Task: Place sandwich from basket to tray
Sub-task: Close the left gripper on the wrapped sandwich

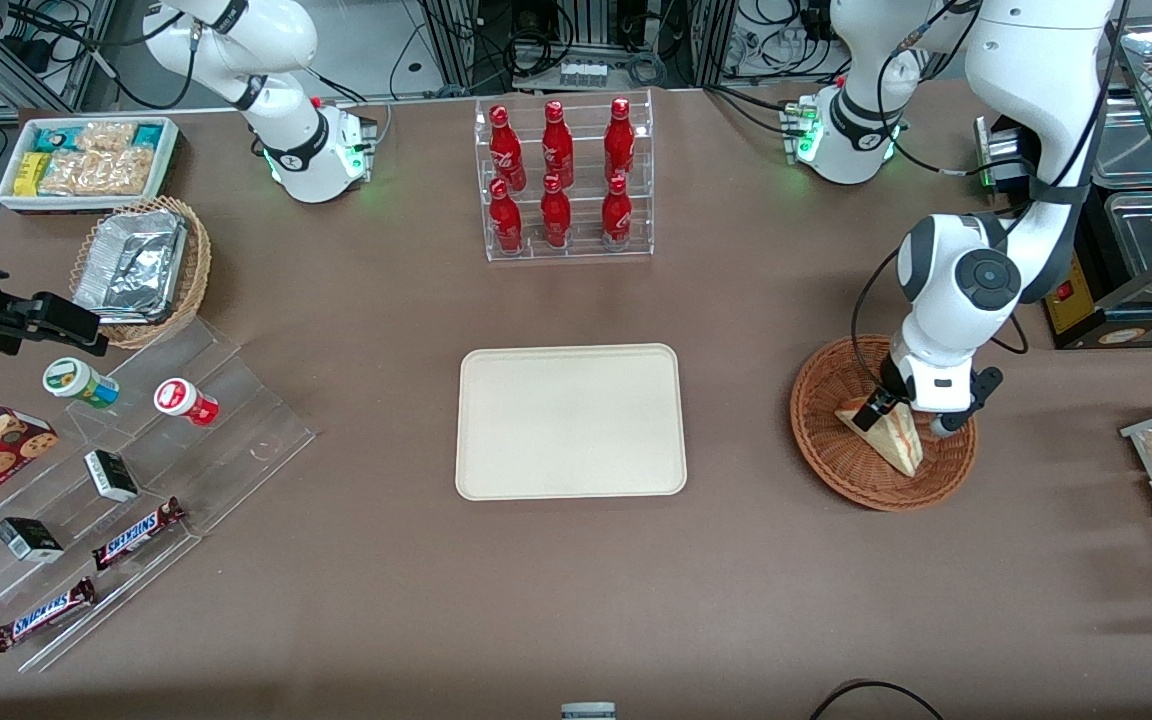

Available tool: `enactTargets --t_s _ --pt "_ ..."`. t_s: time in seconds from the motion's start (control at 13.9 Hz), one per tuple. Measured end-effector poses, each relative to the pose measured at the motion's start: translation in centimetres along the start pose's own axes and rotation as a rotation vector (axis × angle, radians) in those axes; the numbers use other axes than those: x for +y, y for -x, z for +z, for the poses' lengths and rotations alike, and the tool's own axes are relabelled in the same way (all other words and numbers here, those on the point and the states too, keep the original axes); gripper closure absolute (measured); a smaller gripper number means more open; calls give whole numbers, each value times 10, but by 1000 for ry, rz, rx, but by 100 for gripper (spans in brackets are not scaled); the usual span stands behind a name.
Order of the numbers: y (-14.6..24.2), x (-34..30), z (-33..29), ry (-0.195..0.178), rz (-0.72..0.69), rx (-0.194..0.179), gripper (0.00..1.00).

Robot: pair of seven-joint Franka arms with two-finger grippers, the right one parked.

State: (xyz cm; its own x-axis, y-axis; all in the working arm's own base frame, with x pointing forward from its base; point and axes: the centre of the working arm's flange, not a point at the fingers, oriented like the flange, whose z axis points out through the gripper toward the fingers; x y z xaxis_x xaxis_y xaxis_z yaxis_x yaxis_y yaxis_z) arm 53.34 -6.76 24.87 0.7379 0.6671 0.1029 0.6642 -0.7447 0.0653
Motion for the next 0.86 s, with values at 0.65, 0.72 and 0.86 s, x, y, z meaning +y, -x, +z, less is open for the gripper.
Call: enactTargets --t_s 0.65,0.72,0.86 --pt "-5 -2 -1 2 -8 5 44" --pt "-6 -1 -2 4 -8 7 55" --pt "-8 2 -6 10 -8 12 67"
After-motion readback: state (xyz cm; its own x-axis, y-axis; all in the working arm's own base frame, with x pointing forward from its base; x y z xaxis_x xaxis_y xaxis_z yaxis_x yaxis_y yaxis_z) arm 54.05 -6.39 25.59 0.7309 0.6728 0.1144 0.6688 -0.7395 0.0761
